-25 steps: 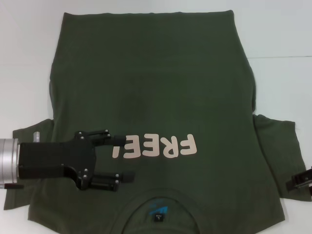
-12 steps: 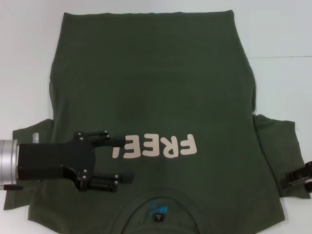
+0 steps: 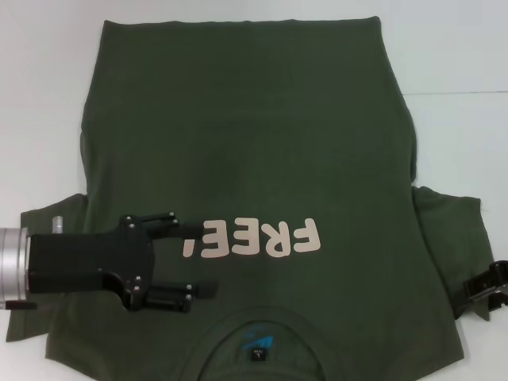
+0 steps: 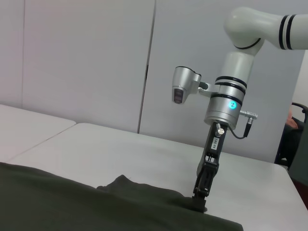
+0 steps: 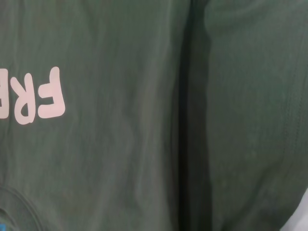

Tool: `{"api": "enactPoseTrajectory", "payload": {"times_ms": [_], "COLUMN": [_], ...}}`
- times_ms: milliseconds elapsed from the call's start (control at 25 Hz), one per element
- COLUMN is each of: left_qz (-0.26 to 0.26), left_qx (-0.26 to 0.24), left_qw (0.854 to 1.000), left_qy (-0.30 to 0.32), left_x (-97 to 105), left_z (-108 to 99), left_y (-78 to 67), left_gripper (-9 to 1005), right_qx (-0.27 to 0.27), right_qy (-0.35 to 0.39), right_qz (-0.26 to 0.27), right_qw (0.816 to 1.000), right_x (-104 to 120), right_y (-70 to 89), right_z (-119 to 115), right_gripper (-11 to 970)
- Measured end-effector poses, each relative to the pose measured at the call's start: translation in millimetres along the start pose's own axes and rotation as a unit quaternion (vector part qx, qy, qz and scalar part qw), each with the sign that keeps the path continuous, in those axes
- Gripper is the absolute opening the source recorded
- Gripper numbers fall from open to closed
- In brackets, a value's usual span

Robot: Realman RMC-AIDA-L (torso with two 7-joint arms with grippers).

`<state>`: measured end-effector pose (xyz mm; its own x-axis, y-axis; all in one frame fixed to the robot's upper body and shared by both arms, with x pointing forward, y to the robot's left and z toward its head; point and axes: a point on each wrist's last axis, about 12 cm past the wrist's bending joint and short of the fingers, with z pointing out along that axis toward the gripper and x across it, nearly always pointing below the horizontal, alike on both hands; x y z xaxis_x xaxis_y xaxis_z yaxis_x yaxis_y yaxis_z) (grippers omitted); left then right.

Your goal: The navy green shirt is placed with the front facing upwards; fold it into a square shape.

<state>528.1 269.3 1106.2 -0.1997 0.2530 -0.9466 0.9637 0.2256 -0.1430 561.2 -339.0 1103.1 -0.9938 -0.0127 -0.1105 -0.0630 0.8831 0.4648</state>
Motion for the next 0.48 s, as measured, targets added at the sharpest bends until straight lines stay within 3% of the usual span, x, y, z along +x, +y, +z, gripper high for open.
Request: {"api": "enactPoseTrajectory", "payload": {"times_ms": [120, 480], "left_qz": [0.002, 0.003], "left_qx": [-0.003, -0.008], "left_qw": [1.0, 1.0], "left_qy": [-0.001, 0.002], "left_x": [0.1, 0.6], "left_z": [-0.5, 0.6], "left_y": [0.4, 1.6], "left_gripper": [886, 886], "right_qx": [0.001, 0.01], "right_qy": [0.0, 0.007], "right_qz": [-0.002, -0.01], "right_qw": [1.0, 1.0], "right_x": [-0.1, -3.0], "right_y": [0.0, 3.4], "right_z": [0.1, 1.0], "right_gripper": [708, 328]}}
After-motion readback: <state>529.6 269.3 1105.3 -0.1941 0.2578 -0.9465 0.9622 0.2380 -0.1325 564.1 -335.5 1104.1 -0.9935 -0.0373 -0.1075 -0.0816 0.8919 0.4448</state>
